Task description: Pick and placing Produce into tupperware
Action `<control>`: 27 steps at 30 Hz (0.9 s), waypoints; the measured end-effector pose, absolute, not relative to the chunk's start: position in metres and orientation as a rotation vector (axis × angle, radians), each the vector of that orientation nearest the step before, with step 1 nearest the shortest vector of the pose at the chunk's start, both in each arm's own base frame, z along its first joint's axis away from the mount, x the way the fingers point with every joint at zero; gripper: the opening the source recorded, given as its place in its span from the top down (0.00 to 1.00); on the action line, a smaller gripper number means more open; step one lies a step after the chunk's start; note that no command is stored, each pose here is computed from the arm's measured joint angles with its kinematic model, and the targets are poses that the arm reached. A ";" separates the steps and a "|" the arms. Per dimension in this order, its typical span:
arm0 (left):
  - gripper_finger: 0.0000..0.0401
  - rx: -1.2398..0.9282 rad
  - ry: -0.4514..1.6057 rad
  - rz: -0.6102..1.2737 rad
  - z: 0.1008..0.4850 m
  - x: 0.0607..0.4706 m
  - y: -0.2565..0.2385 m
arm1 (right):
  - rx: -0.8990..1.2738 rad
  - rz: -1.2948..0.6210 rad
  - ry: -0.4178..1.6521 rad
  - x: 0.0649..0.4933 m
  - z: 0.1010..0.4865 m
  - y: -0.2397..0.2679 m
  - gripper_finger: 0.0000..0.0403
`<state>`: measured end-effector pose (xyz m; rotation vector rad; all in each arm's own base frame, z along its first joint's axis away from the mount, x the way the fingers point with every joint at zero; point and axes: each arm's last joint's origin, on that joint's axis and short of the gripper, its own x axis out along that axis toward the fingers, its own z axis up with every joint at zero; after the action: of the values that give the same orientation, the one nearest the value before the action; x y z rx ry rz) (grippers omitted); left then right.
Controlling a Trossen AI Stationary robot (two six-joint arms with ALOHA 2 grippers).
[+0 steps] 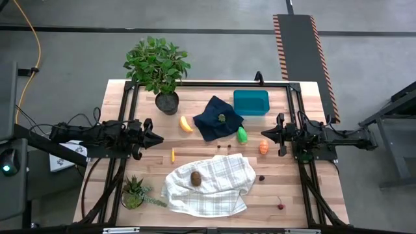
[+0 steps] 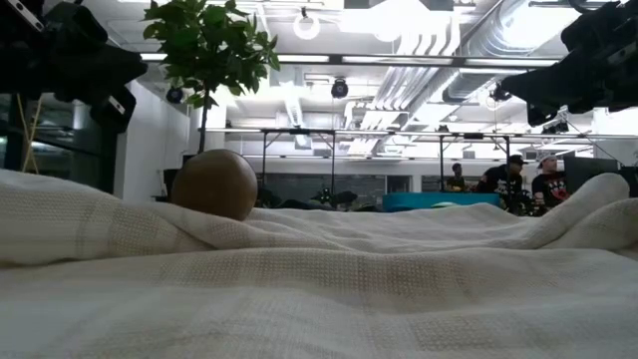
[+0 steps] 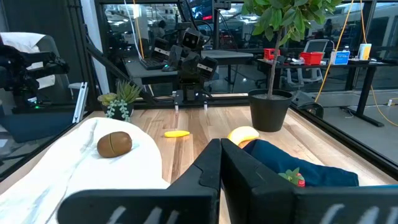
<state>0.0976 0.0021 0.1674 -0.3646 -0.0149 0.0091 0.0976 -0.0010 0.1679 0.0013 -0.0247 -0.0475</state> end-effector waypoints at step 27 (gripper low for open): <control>0.90 -1.411 -0.019 0.001 0.167 0.098 0.002 | 0.181 -0.043 -0.032 0.098 0.168 -0.001 1.00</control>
<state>0.0976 0.0021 0.1674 -1.4106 -0.0194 0.0014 0.0976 -0.0008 0.1682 0.1813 -0.0318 -0.0428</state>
